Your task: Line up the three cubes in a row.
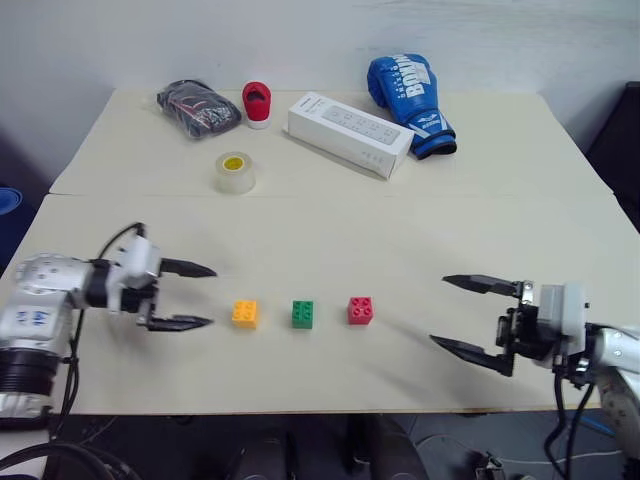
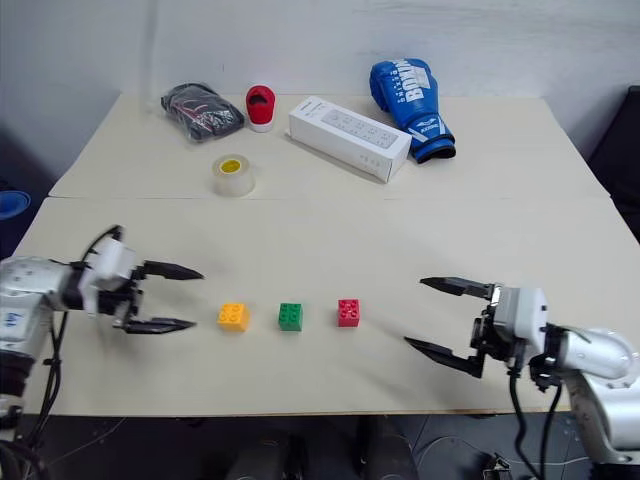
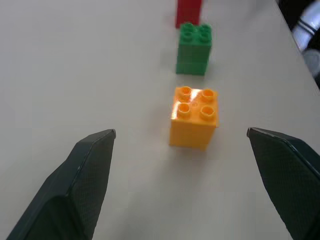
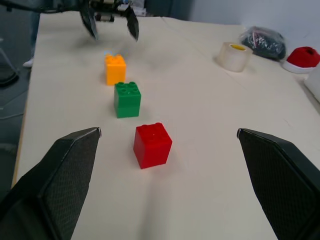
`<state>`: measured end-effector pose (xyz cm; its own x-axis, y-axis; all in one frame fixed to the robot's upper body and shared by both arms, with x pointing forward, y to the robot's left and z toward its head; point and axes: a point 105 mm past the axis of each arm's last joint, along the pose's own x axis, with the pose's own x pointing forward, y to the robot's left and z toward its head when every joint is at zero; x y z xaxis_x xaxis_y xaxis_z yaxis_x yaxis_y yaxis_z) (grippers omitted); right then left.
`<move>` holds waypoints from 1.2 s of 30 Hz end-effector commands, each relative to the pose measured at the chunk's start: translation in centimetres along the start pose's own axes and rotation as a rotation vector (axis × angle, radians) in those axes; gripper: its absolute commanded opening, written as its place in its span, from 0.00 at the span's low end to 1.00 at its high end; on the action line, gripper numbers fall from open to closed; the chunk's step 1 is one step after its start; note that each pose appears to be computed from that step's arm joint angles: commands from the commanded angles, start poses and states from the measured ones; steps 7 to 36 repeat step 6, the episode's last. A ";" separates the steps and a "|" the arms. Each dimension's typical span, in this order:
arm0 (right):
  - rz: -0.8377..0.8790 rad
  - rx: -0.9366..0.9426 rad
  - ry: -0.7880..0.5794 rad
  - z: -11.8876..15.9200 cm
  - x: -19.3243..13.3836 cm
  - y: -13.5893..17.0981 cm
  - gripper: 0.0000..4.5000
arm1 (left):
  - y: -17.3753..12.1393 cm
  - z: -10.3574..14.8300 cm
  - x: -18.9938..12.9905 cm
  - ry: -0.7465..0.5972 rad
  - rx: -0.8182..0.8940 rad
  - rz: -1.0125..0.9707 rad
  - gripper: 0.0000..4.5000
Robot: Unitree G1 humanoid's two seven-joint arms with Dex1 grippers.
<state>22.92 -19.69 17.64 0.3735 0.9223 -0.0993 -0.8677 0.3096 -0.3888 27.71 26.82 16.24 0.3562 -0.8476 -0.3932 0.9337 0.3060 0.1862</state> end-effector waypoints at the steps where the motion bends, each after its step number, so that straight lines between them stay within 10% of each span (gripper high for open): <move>1: 0.041 -0.062 0.021 1.3 -1.4 -0.9 1.00 | -0.4 0.2 -3.0 0.013 -0.018 0.115 0.99; 36: 0.090 -0.139 0.074 0.5 -1.3 -3.3 1.00 | -1.4 -2.0 -3.6 0.067 -0.052 0.162 0.99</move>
